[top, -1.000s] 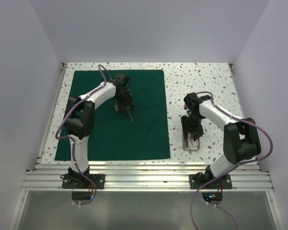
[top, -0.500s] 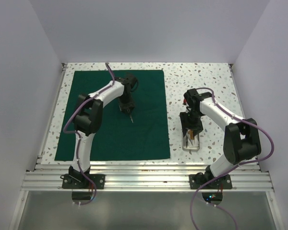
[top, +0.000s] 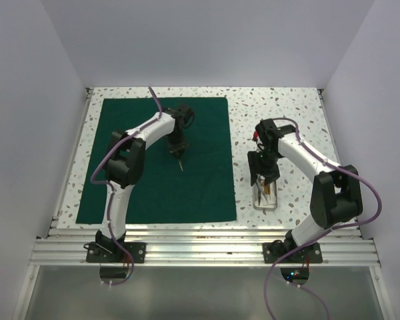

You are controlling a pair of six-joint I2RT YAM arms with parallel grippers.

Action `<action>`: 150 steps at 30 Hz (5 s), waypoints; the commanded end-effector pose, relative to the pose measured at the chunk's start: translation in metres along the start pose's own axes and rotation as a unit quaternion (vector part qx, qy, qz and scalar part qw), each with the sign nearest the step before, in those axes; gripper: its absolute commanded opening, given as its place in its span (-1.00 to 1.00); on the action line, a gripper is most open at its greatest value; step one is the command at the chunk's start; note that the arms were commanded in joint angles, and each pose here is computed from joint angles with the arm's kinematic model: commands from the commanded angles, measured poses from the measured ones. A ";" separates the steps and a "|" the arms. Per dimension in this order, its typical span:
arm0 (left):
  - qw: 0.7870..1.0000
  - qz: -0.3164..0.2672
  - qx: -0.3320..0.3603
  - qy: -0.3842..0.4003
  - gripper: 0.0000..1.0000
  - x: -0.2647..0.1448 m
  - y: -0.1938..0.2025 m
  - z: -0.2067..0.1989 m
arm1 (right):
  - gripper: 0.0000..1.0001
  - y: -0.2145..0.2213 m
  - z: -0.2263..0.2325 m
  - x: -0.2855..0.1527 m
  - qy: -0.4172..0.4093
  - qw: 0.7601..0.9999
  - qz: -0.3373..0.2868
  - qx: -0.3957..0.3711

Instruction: Prepare the surgical pack

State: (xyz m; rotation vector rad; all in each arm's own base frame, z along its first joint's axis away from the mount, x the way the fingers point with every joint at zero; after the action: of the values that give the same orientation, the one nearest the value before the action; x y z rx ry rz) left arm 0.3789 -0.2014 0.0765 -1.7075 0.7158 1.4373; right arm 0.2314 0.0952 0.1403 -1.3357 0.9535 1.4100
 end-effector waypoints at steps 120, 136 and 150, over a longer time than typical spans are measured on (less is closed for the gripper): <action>0.966 -0.156 0.008 0.206 1.00 -0.199 0.010 0.125 | -1.00 -0.077 -0.039 -0.032 0.011 0.981 -0.051 0.187; 0.960 -0.227 -0.004 0.163 1.00 -0.206 0.008 0.161 | -1.00 -0.156 0.173 -0.003 -0.062 0.941 -0.104 0.316; 0.977 -0.176 -0.016 0.120 1.00 -0.170 0.019 0.164 | -1.00 -0.185 0.261 0.065 -0.061 0.946 -0.079 0.309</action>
State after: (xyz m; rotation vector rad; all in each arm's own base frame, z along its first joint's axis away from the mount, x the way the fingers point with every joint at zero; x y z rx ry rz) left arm 0.2379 -0.0866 0.2288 -1.9188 0.5154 0.9996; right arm 0.3401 0.3911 0.0940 -0.8495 1.0933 0.9805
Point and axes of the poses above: each gripper's point midway between its finger pads, its own x axis out along the fingers, its own z axis along the line the jaws close on, y = z × x, the point moved 6 cm from there along -x, back along the fingers, and after that the axes turned 13 degrees about -x, right-handed, at the moved point
